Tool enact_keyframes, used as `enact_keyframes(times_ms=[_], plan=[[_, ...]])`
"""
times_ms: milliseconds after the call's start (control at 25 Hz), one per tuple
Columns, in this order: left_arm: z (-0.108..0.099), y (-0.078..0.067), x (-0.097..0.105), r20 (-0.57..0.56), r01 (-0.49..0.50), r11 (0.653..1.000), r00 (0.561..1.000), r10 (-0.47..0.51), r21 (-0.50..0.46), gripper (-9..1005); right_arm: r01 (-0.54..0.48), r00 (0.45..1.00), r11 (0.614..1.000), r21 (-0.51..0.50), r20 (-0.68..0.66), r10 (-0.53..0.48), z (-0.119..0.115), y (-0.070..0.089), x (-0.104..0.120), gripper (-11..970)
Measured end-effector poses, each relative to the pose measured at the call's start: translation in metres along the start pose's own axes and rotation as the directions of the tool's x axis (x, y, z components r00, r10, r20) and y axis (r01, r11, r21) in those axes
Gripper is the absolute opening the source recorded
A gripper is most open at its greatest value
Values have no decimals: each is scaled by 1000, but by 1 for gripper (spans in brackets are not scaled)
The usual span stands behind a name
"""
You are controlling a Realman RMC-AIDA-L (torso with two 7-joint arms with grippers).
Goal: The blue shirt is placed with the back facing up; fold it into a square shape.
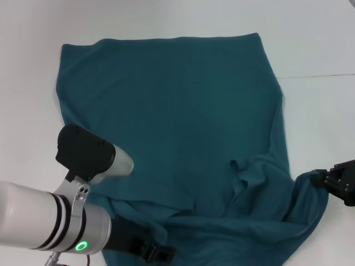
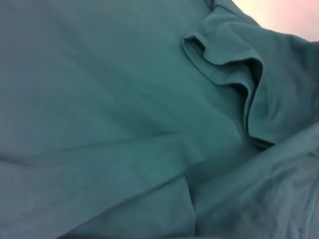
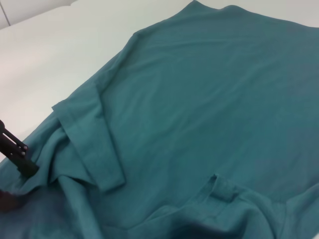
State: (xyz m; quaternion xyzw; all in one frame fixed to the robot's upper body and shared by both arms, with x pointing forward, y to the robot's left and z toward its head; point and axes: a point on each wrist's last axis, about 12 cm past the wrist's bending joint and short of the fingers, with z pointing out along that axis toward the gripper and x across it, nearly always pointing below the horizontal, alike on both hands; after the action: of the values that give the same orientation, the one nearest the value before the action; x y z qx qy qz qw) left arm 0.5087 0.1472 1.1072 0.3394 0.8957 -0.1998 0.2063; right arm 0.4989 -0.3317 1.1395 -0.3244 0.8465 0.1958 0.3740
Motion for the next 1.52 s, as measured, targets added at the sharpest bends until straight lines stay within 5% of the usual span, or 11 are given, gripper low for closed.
enact_keyframes(times_ms=[680, 880, 1240, 1520], plan=[[3, 6, 3, -12, -3, 999, 1000, 2, -46, 664, -5, 1000, 1000, 2, 13, 5, 1, -4, -4, 79], [-5, -2, -2, -18, -77, 997, 997, 77, -24, 437, -5, 1000, 1000, -4, 8, 5, 3, -5, -6, 79], [-21, -12, -11, -38, -234, 972, 972, 234, -2, 229, -6, 1000, 1000, -18, 4, 6, 7, -6, -6, 80], [-19, -22, -12, -55, -350, 936, 935, 351, 31, 297, -11, 1000, 1000, -14, 6, 11, 6, -7, -6, 80]])
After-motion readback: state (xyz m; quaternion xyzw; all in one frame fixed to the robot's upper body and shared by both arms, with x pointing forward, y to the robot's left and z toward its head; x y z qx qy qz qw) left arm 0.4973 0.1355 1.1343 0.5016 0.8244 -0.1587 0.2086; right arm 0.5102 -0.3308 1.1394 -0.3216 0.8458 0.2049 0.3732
